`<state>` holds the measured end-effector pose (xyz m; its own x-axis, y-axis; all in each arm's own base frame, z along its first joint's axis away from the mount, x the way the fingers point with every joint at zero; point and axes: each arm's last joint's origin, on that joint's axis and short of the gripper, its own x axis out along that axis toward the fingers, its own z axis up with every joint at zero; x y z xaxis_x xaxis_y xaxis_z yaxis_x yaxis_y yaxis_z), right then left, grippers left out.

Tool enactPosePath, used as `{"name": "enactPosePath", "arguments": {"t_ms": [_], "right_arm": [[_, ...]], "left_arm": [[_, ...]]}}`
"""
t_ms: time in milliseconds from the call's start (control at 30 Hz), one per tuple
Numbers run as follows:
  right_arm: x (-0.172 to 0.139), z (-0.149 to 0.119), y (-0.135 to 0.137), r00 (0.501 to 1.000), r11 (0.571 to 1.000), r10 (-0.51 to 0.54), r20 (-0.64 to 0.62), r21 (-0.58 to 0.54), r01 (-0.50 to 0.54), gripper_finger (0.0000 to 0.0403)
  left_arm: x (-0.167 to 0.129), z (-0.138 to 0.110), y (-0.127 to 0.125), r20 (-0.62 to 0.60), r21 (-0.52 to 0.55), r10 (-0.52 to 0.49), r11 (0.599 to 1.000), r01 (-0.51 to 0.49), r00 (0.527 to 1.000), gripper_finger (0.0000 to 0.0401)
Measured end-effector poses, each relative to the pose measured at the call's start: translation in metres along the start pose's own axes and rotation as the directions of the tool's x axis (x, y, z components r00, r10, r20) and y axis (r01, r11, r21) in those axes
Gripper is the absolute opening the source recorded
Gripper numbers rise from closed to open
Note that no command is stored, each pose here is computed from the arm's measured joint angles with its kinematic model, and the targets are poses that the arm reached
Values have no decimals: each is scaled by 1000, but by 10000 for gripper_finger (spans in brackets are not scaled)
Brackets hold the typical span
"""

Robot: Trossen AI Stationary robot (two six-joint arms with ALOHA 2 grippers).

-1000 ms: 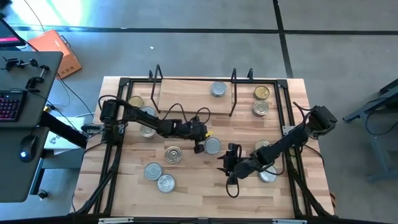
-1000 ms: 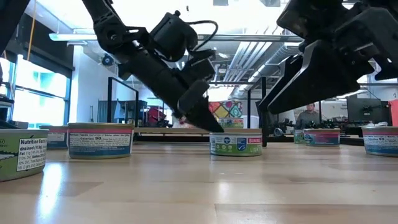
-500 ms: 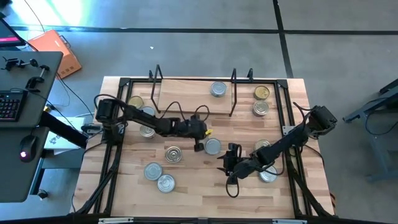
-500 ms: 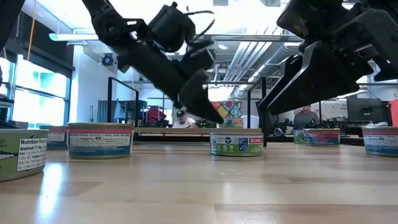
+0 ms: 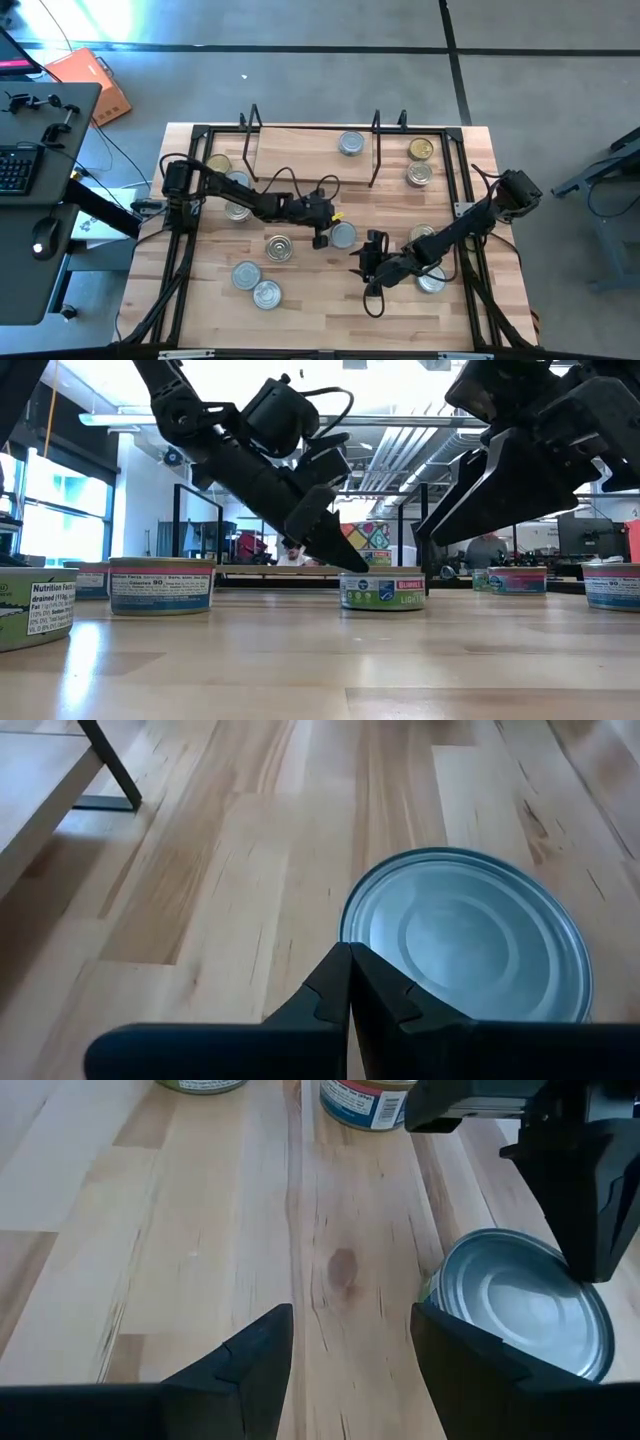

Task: Stack canned seafood by type on shelf
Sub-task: Stack the green-white tuna can on top of the green-white tuna can on the shelf

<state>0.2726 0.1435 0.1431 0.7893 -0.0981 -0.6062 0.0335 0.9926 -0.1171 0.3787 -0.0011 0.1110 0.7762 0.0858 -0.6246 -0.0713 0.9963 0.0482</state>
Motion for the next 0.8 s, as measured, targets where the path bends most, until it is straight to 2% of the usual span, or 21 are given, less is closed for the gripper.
{"name": "enactPosePath", "arguments": {"t_ms": [100, 200, 333, 400, 533, 700, 800], "right_arm": [[0, 0, 0, 1000, 1000, -11, 0, -28, 11, 199], [-2, 0, 0, 997, 991, -74, 8, -114, 74, 199], [-4, 1, -2, 978, 938, -207, 19, -280, 204, 199], [-3, 1, -4, 970, 915, -241, 20, -329, 234, 201], [1, 1, -12, 971, 905, -239, -11, -364, 218, 222], [7, 1, -21, 980, 912, -189, -58, -380, 154, 278], [14, -4, -22, 976, 873, -200, -86, -468, 138, 301]], "left_arm": [[0, -1, 0, -7, 24, -2, 1000, 2, 1000, 0], [0, -2, 0, -12, 29, -5, 1000, 5, 1000, 0], [0, -2, 0, -16, 38, -8, 999, 8, 1000, 0], [0, -2, 0, -17, 45, -8, 999, 9, 1000, 0], [1, -3, 0, -18, 50, -8, 999, 9, 1000, 0], [1, -3, 3, -21, 59, -16, 998, 17, 1000, 0], [1, -4, 5, -22, 52, -34, 998, 35, 999, 0]]}}
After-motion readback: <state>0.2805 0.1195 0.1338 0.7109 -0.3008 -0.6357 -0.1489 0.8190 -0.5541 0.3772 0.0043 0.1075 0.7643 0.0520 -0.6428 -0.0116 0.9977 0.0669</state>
